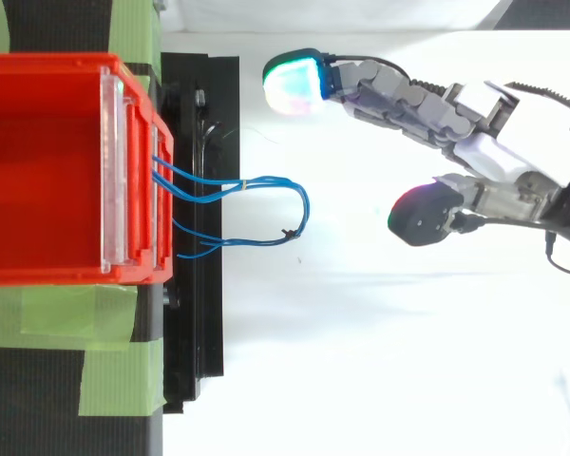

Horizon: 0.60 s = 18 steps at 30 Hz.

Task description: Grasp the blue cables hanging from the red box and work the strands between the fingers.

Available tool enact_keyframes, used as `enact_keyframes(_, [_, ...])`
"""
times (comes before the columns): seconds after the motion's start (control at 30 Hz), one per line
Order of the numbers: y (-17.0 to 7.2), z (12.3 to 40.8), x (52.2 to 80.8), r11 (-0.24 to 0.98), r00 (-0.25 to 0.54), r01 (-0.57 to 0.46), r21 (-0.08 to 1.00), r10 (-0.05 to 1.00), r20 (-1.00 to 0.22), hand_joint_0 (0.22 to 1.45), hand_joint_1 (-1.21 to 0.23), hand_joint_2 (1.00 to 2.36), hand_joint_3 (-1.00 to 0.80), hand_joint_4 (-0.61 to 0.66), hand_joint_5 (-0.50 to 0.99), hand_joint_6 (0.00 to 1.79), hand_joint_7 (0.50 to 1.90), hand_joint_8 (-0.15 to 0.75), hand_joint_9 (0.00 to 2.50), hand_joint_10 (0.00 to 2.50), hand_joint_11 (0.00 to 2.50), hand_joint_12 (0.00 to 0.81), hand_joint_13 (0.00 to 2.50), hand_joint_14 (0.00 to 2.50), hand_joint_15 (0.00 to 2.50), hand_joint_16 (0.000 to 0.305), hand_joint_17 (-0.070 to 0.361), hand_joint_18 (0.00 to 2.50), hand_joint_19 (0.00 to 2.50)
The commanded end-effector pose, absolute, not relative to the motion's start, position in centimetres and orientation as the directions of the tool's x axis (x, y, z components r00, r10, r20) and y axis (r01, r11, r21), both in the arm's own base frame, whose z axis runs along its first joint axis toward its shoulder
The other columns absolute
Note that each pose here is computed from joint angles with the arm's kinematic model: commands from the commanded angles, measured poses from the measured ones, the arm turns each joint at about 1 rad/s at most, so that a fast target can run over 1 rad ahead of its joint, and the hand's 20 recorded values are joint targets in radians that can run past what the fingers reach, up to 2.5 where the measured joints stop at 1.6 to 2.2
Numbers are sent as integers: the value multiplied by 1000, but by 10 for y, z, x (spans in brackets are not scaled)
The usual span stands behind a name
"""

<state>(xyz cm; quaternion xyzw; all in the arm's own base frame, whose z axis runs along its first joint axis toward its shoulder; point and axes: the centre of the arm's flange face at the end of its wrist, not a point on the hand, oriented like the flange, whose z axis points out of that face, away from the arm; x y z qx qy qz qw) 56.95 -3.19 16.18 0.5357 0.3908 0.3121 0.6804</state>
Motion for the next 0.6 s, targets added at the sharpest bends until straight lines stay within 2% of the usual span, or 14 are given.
enact_keyframes(0.0, [-27, 164, 571, 238, 510, -10, 971, 837, -200, 660, -472, 1000, -1000, 182, -289, 5, 665, 338, 231, 4, 206, 394, 18, 5, 216, 73, 165, 0, 176])
enact_keyframes(0.17, [-18, 169, 578, 257, 524, -19, 966, 825, -209, 661, -472, 1000, -1000, 181, -289, 5, 667, 338, 233, 4, 199, 393, 19, 5, 216, 73, 164, 0, 167])
enact_keyframes(0.3, [-13, 145, 593, 243, 526, -11, 970, 826, -201, 660, -472, 1000, -1000, 181, -289, 5, 671, 337, 229, 4, 206, 395, 22, 5, 214, 73, 164, 0, 175])
enact_keyframes(0.37, [-9, 132, 605, 200, 525, -31, 979, 837, -154, 660, -472, 1000, -1000, 180, -288, 5, 665, 336, 229, 4, 197, 395, 22, 5, 214, 73, 164, 0, 174])
enact_keyframes(0.43, [-6, 133, 611, 163, 523, -56, 985, 845, -110, 661, -473, 1000, -1000, 181, -288, 5, 668, 336, 229, 4, 206, 395, 22, 5, 214, 73, 164, 0, 174])
enact_keyframes(0.57, [-5, 134, 612, 173, 521, -33, 984, 844, -130, 662, -473, 1000, -1000, 181, -288, 5, 668, 336, 231, 4, 199, 395, 23, 5, 218, 73, 164, 0, 174])
